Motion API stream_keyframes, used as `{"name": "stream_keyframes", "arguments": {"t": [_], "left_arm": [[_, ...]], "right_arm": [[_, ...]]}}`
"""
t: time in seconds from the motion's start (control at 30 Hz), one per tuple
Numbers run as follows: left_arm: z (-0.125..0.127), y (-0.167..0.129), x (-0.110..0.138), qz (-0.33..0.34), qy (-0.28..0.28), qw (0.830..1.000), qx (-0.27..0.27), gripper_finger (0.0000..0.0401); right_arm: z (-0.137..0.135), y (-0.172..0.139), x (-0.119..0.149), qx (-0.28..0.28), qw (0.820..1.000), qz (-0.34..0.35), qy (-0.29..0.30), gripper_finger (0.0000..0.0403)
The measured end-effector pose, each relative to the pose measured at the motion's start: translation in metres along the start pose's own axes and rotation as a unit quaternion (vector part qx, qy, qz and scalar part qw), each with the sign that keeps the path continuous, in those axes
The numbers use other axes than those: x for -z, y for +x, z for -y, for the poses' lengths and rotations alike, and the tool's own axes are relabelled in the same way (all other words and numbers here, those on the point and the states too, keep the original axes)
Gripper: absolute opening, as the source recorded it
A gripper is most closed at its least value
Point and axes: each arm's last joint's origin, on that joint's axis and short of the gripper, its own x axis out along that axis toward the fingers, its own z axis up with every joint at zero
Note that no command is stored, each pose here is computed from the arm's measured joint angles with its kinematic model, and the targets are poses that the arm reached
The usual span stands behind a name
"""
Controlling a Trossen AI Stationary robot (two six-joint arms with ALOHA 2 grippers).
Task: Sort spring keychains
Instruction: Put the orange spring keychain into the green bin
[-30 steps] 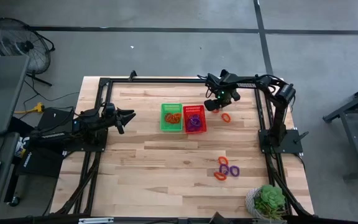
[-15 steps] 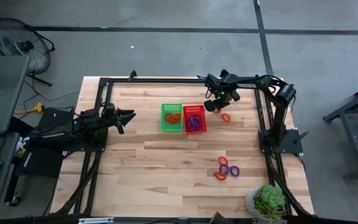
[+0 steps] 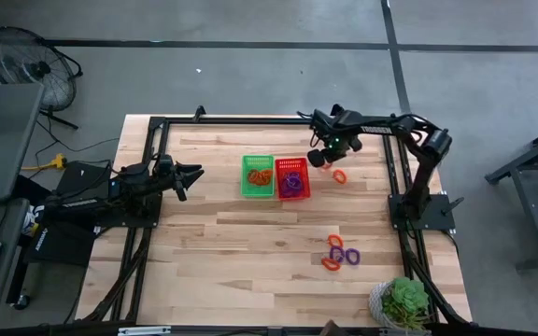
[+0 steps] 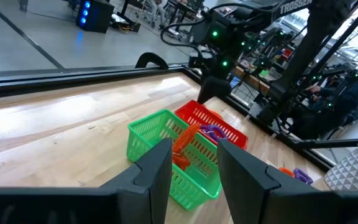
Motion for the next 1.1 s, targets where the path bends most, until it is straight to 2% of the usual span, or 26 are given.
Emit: {"name": "stream_keyframes", "arguments": {"t": [0.3,0.5,0.8,1.1], "left_arm": [[0.000,0.000,0.000,0.000,0.000,1.000,0.000,0.0126],[0.000,0.000,0.000,0.000,0.000,1.000,0.000,0.0126],[0.000,0.000,0.000,0.000,0.000,1.000,0.000,0.0126],[0.000,0.000,0.000,0.000,0.000,1.000,0.000,0.0126]], "right_arm": [[-0.001,-0.035,0.008,-0.028,0.999,0.046,-0.007,0.0011],[-0.015,-0.063,0.016,-0.094,0.989,0.108,-0.023,0.0013],[-0.062,-0.080,0.024,-0.209,0.957,0.192,-0.051,0.0011],[-0.103,-0.090,0.037,-0.290,0.918,0.254,-0.094,0.0011]]}}
